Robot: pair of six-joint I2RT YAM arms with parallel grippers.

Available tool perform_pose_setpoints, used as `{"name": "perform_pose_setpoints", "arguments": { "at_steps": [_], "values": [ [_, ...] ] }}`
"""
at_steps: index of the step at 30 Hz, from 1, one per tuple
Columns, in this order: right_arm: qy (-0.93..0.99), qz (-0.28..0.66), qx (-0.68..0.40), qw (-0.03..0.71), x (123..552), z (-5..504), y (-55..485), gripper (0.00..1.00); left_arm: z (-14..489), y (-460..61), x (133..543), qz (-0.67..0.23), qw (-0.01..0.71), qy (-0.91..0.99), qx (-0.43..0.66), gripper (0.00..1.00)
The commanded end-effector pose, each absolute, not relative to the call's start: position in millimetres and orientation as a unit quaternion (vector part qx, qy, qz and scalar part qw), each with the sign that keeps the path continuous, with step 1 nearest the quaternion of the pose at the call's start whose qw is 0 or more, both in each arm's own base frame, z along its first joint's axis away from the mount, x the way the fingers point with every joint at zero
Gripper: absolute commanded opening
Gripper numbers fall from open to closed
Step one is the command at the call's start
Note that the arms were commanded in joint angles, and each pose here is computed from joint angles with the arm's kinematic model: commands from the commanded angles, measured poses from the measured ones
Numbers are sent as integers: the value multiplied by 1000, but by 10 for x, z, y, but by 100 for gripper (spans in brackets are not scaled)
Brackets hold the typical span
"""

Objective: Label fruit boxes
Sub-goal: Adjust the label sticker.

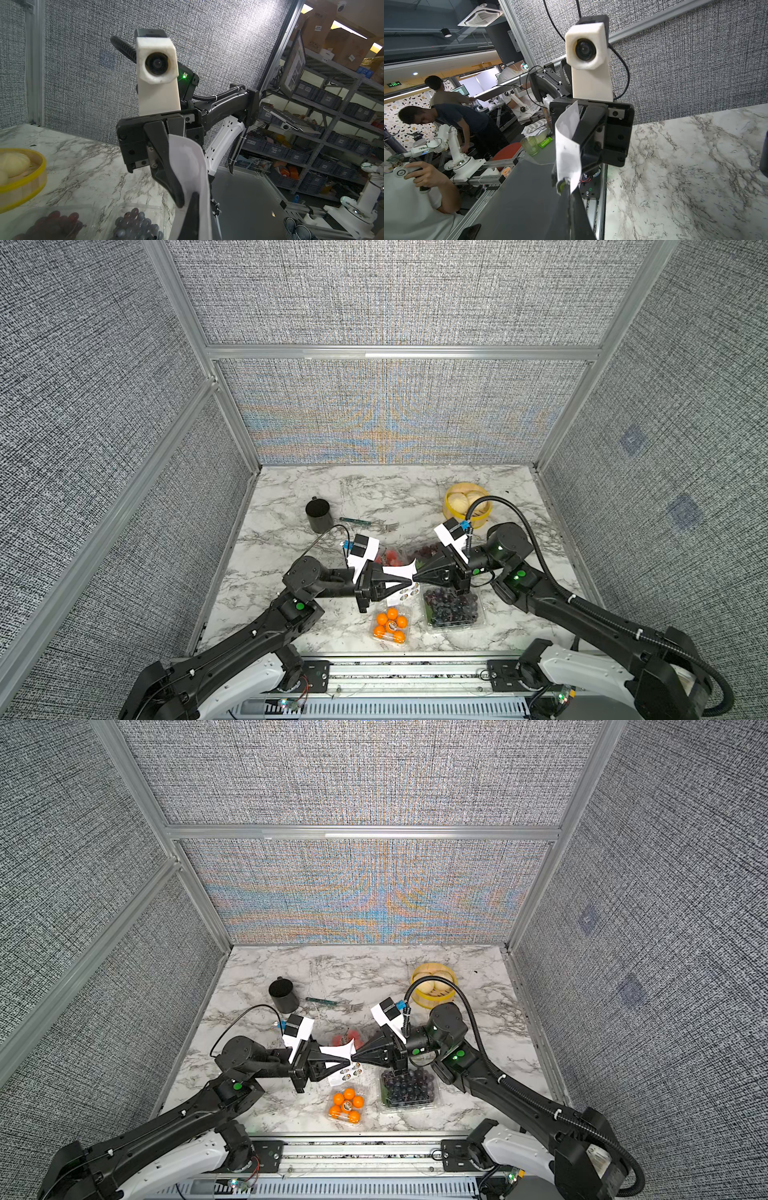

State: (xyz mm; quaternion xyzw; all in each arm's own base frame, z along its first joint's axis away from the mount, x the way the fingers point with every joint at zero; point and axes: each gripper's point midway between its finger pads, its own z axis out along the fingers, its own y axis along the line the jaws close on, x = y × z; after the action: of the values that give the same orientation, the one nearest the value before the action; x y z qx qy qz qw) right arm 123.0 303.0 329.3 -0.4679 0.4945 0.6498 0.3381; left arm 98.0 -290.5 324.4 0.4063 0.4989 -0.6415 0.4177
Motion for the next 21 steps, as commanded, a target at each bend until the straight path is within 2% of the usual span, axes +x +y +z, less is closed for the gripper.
{"name": "perform_pose_setpoints", "arguments": {
  "at_steps": [1, 21],
  "values": [
    [477, 652, -476, 346, 1171, 3358, 2997, 0, 3228, -2893, 1001, -630, 432, 501, 407, 0],
    [454, 664, -490, 337, 1091, 3403, 2980, 0, 3223, -2897, 1016, -628, 430, 507, 405, 0]
  ]
}}
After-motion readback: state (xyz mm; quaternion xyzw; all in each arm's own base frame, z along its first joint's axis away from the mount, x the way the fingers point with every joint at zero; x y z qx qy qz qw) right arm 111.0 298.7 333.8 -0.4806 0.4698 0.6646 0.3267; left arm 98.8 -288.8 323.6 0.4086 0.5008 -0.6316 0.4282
